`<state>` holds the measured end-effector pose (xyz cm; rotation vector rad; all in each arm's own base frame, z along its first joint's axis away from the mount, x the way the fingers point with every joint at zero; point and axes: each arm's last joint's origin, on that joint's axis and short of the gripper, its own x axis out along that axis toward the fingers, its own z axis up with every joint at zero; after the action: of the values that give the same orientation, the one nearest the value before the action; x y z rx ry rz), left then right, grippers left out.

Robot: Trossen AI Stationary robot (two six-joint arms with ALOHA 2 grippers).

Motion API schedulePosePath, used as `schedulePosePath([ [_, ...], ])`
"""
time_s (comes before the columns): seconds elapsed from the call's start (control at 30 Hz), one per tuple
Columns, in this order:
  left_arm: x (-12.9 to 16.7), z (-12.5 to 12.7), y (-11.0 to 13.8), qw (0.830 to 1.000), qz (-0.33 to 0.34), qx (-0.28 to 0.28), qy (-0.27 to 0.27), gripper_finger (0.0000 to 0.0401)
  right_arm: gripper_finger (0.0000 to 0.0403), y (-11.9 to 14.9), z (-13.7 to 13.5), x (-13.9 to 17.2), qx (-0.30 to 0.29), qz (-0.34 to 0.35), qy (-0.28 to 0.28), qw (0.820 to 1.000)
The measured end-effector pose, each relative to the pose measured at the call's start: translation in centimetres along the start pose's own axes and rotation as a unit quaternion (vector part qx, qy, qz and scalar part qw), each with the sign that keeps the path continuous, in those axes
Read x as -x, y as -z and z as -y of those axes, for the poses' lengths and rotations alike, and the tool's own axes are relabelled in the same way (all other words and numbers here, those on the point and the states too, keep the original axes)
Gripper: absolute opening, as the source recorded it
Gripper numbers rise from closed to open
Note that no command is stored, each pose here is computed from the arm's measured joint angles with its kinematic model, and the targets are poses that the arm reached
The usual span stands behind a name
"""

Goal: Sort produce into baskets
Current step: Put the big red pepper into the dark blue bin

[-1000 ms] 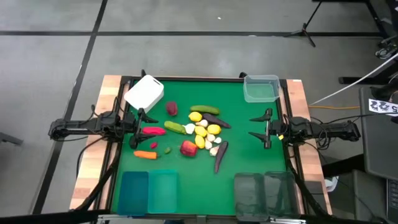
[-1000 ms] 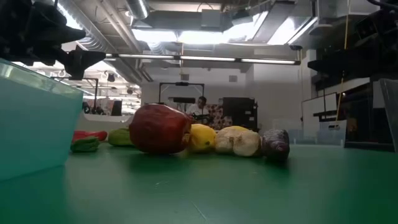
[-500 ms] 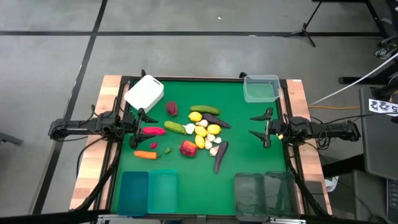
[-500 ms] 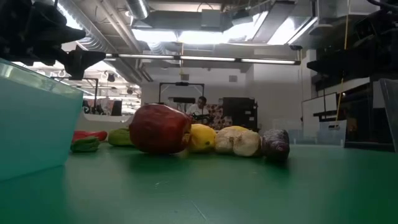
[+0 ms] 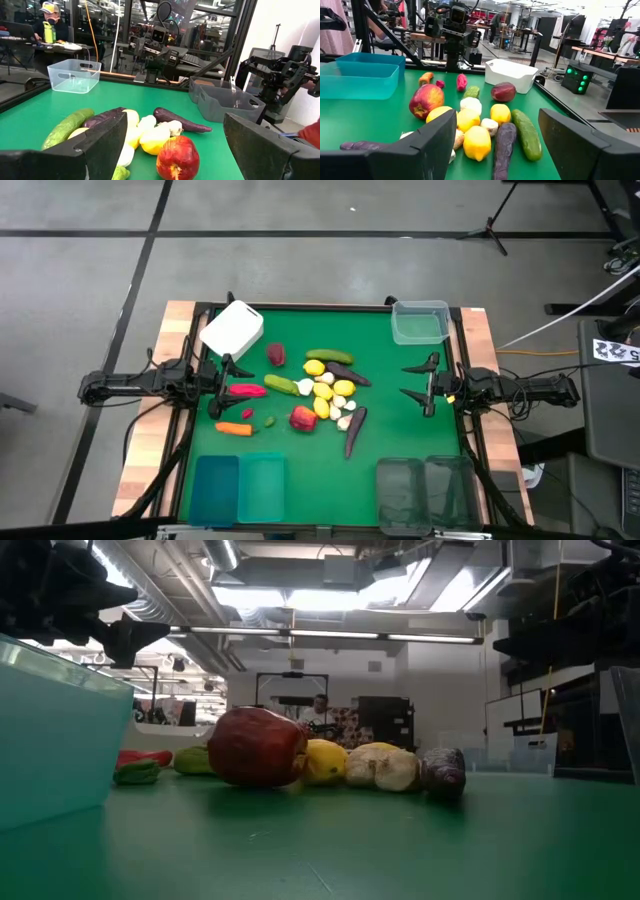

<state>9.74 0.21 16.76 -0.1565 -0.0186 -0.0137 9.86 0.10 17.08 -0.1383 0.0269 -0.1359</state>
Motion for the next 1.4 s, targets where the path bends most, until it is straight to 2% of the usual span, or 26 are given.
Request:
schedulePosePath([
  [0.3,0.0,-0.1,0.0,1.0,0.001,0.002,-0.012,0.0326,0.028,0.0,0.0,0.0,0.0,0.001,0.0,1.0],
  [0.5,0.0,-0.2,0.0,0.997,0.003,0.064,-0.03,0.0326,0.028,0.0,0.0,0.0,0.0,0.001,0.0,1.0],
  [0.63,0.0,-0.3,-0.1,0.995,0.016,0.087,-0.052,0.0326,0.028,0.0,0.0,0.0,0.0,0.002,0.0,1.0],
  [0.87,0.0,-0.3,-0.3,0.992,0.031,0.113,-0.054,0.0326,0.028,0.0,0.0,0.0,0.037,0.002,0.005,0.999],
  [0.97,0.1,-0.5,-0.4,0.989,0.041,0.103,-0.096,0.0326,0.028,0.0,0.0,0.0,0.037,0.002,0.005,0.999],
  [1.03,0.1,-0.6,-0.4,0.985,0.048,0.119,-0.112,0.0326,0.028,0.0,0.0,0.0,0.037,0.002,0.004,0.999],
  [1.13,0.1,-0.6,-0.6,0.976,0.064,0.177,-0.109,0.0326,0.028,0.0,0.0,0.0,-0.001,0.002,0.004,1.0],
  [1.23,0.2,-0.4,-1.3,0.964,0.094,0.235,-0.081,0.0326,0.028,-0.1,0.0,0.0,-0.041,0.004,0.005,0.999],
  [1.4,0.2,0.5,-4.0,0.961,0.096,0.258,-0.041,0.0326,0.028,-0.1,0.0,0.0,-0.079,0.005,0.005,0.997],
])
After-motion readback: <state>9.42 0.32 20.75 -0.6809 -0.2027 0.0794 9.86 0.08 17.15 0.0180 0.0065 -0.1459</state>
